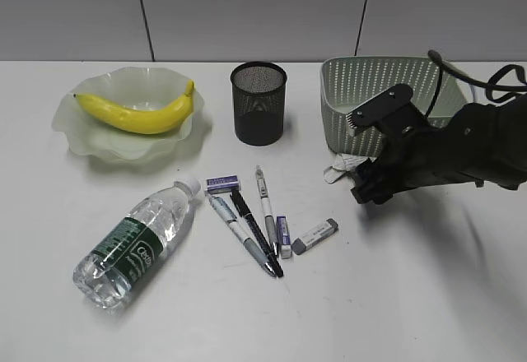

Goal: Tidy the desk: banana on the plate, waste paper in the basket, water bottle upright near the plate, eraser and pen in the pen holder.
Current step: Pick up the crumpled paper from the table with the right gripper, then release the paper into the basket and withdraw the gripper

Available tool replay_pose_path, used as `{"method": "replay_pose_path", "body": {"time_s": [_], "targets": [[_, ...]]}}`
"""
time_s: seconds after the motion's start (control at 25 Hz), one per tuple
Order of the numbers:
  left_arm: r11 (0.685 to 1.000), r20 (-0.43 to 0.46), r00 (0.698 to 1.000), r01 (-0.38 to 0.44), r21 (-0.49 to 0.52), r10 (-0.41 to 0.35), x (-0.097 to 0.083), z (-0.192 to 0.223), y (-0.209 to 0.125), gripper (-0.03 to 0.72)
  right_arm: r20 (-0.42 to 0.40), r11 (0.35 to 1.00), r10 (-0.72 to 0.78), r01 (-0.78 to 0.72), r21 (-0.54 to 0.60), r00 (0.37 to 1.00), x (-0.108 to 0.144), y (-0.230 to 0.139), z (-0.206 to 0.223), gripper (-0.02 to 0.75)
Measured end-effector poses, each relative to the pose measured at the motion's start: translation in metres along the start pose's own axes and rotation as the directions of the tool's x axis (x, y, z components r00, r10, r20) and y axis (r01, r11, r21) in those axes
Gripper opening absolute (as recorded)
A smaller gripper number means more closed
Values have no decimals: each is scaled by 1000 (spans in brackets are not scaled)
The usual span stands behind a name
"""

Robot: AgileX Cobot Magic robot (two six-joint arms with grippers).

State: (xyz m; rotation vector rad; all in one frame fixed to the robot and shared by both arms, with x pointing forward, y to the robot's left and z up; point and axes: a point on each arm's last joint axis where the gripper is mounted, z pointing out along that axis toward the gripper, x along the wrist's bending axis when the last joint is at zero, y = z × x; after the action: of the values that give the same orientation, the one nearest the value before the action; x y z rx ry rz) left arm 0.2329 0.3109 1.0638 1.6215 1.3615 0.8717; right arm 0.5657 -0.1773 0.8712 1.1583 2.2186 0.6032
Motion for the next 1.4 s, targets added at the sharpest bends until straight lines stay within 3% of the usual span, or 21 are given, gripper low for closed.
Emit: {"method": "replay_pose_path", "body": {"time_s": [0.16,0.24,0.4,0.52,0.84,1.04,1.16,1.32,1.4], "targets": [[1000,0,1000,0,0,0,0,0,0,308,3,1000,18,-18,10,1000,1,-1,12,506],[1000,0,1000,0,0,0,0,0,0,308,4,999,32,-32,7,999,1,1,14,436],[1000,0,1000,0,0,0,0,0,0,308,-18,999,40,-39,27,999,3,0,14,120],[1000,1,1000,0,0,0,0,0,0,308,-60,998,47,-44,42,997,4,4,5,27],[1000,1,1000,0,0,0,0,0,0,308,-122,995,47,-57,-83,991,-7,45,-61,13],[1000,1,1000,0,0,0,0,0,0,308,-18,951,96,-97,-293,995,-28,73,-105,13],[1000,1,1000,0,0,0,0,0,0,308,76,924,150,-112,-366,986,-44,80,-102,13],[1000,1,1000,0,0,0,0,0,0,308,112,939,176,-133,-318,978,-51,74,-66,24],[1000,1,1000,0,0,0,0,0,0,308,111,949,194,-157,-275,975,-50,68,-45,83]]}}
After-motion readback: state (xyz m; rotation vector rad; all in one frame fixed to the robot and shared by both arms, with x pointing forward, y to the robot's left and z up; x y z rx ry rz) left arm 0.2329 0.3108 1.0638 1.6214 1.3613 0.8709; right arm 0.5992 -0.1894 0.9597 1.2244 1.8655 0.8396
